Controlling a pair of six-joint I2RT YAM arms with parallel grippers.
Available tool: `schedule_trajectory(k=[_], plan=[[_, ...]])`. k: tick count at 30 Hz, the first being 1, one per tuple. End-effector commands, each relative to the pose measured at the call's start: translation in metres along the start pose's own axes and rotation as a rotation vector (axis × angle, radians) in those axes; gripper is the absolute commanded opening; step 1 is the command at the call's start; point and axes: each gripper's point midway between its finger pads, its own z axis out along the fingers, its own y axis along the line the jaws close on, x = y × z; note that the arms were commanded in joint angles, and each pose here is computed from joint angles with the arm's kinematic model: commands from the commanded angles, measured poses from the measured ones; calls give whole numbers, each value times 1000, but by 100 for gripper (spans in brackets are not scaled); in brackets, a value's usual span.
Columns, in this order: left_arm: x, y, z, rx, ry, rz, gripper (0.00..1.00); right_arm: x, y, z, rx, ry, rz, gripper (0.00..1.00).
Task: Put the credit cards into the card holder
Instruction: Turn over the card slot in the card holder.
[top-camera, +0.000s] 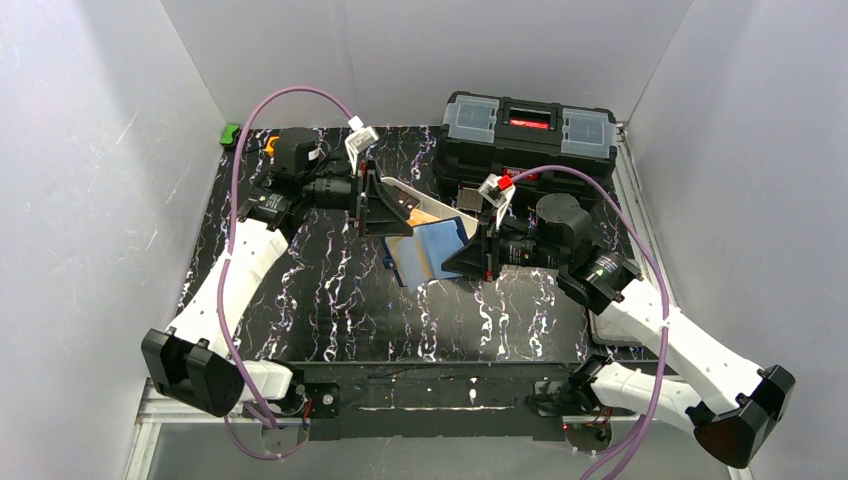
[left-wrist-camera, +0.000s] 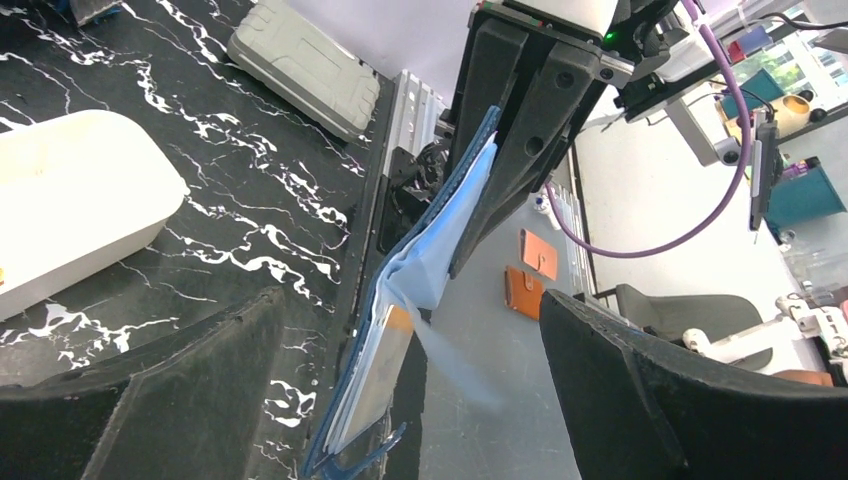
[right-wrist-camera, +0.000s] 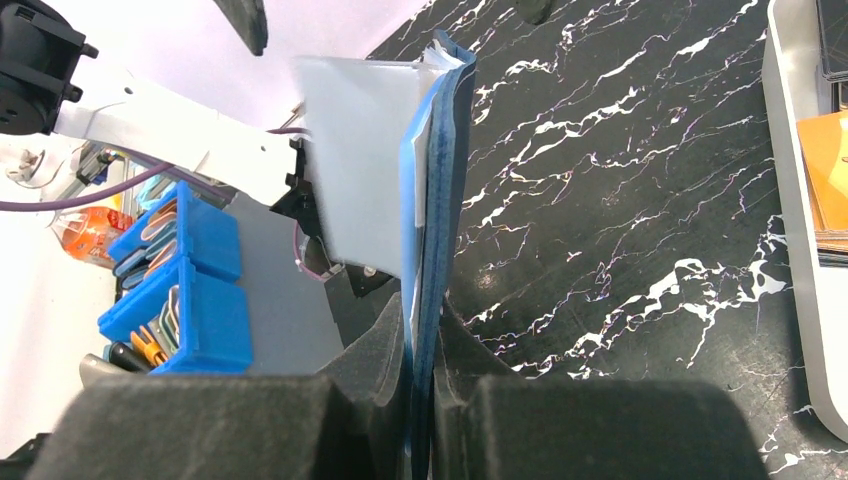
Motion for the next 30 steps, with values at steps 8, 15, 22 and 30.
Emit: schedule_trajectory(k=[8, 15, 22, 30], plan=[[31, -6, 6, -10, 88, 152, 98, -34, 27, -6, -85, -90, -79, 1], [73, 18, -6, -82, 218, 215, 82, -32, 28, -9, -93, -105, -74, 1], [85, 28, -18, -96, 234, 174, 29, -20, 25, -2, -123, -84, -36, 1], [92, 50, -24, -204, 272, 151, 98, 10, -6, 31, -103, 19, 78, 1]])
